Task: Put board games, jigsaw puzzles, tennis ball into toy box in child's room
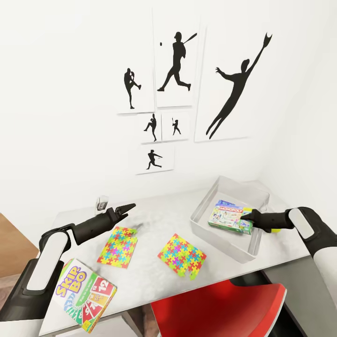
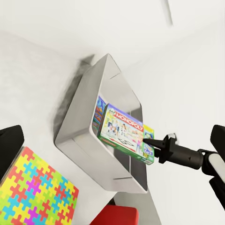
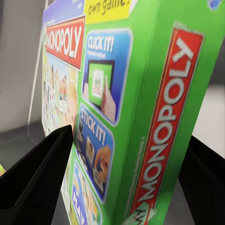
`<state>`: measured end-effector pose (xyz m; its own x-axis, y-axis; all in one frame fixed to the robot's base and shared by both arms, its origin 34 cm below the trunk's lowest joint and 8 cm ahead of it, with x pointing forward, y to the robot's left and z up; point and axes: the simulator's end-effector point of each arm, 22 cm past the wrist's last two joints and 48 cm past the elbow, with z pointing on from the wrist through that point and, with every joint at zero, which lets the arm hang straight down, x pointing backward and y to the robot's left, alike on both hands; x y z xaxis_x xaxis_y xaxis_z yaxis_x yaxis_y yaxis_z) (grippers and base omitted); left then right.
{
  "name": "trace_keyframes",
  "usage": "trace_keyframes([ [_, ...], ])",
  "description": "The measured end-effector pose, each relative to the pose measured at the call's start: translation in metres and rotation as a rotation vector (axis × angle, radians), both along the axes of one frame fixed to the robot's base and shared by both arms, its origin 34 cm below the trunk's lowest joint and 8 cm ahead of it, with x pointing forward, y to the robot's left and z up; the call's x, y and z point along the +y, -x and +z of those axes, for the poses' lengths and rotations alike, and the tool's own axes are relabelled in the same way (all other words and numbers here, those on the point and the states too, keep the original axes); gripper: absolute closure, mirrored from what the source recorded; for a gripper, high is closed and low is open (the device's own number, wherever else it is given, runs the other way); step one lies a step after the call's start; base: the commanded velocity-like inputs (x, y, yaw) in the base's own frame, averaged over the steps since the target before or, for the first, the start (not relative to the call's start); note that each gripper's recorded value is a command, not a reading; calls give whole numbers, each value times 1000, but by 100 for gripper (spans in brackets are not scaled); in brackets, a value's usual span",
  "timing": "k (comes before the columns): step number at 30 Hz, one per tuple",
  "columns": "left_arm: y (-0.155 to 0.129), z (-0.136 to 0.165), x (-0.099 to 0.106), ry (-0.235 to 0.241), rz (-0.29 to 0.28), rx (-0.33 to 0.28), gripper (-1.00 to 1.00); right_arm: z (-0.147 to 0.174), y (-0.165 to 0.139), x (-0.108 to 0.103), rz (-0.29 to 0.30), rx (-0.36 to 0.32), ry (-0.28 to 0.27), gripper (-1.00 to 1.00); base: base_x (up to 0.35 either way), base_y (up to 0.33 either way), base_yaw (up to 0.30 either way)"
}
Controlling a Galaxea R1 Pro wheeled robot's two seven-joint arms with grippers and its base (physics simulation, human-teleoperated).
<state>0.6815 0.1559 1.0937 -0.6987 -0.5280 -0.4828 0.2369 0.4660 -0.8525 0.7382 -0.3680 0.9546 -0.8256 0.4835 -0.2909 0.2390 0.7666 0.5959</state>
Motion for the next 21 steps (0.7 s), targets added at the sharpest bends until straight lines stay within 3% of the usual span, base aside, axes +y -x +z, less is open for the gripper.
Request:
trace_keyframes([
  [11,0,-1,0,0,0,2,-100,6,-1,14,28,-23,-40,100,0,0,0],
  [21,0,-1,0,0,0,2,-100,5,0,21,53,-22,-44,100,0,0,0],
])
